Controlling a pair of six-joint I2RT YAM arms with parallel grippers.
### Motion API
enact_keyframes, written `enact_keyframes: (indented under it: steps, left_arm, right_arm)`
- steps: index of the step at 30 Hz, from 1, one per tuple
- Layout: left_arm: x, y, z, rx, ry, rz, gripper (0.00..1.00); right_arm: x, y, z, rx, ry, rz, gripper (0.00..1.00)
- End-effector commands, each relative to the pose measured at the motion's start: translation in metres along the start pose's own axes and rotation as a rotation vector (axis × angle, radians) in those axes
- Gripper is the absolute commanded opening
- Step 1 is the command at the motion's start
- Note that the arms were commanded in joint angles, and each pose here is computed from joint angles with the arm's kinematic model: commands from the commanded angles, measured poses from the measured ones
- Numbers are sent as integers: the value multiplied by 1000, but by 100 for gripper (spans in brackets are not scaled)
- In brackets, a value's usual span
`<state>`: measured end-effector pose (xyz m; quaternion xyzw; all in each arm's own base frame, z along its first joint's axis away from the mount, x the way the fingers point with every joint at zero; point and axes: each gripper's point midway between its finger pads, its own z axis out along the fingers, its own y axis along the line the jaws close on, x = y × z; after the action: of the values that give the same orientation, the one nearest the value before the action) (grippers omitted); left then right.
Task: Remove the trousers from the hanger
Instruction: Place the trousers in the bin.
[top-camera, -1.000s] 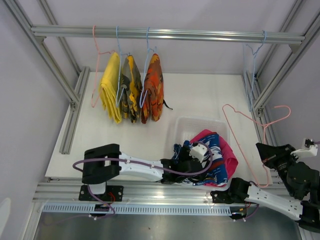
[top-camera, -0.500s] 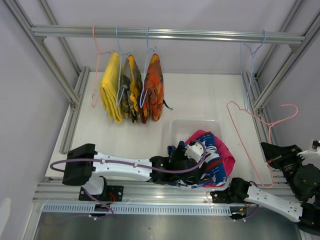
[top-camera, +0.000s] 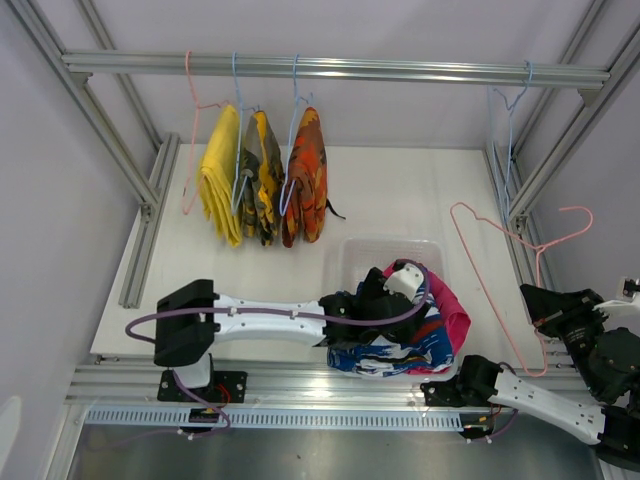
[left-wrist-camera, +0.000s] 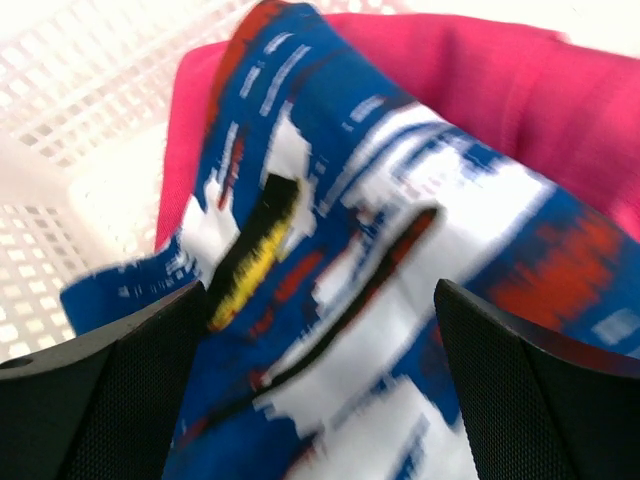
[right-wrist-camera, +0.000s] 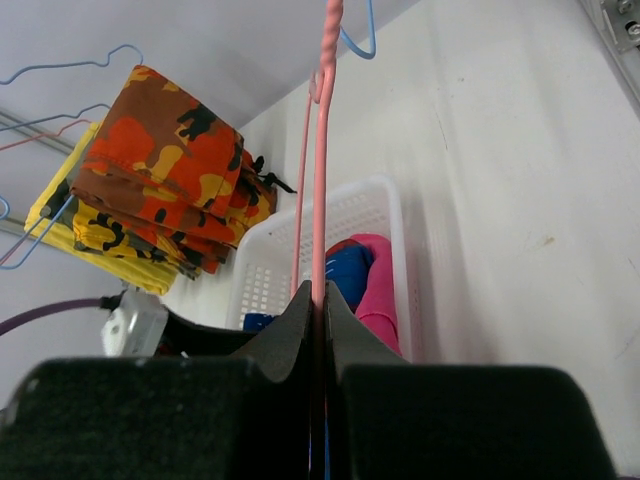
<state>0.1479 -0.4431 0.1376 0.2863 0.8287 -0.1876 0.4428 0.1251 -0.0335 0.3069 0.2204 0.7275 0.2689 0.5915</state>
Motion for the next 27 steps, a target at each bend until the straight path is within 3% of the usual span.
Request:
enact_keyframes:
  steps: [1,5,11,16,20,27]
  left_arm:
    - [-33,-1,19,25,-64,-64,100]
    - [-20,-3,44,46,-29,-58,99]
    - [38,-10,76,48,112,-58,99]
    - [55,-1,73,26,143,-65,100]
    - [47,9,60,0,132,-53,99]
    - [-6,23,4,-3,38,-22,100]
  right_arm:
    - [-5,6,0,-20,-14,19,0]
    - [-3,9,1,-28,-11,5,0]
    - [-3,12,1,-42,-7,1,0]
    - [-3,14,0,-47,-4,-2,0]
    - [-7,17,-1,-58,-10,9,0]
    - [-15,37,0,-73,-12,-31,0]
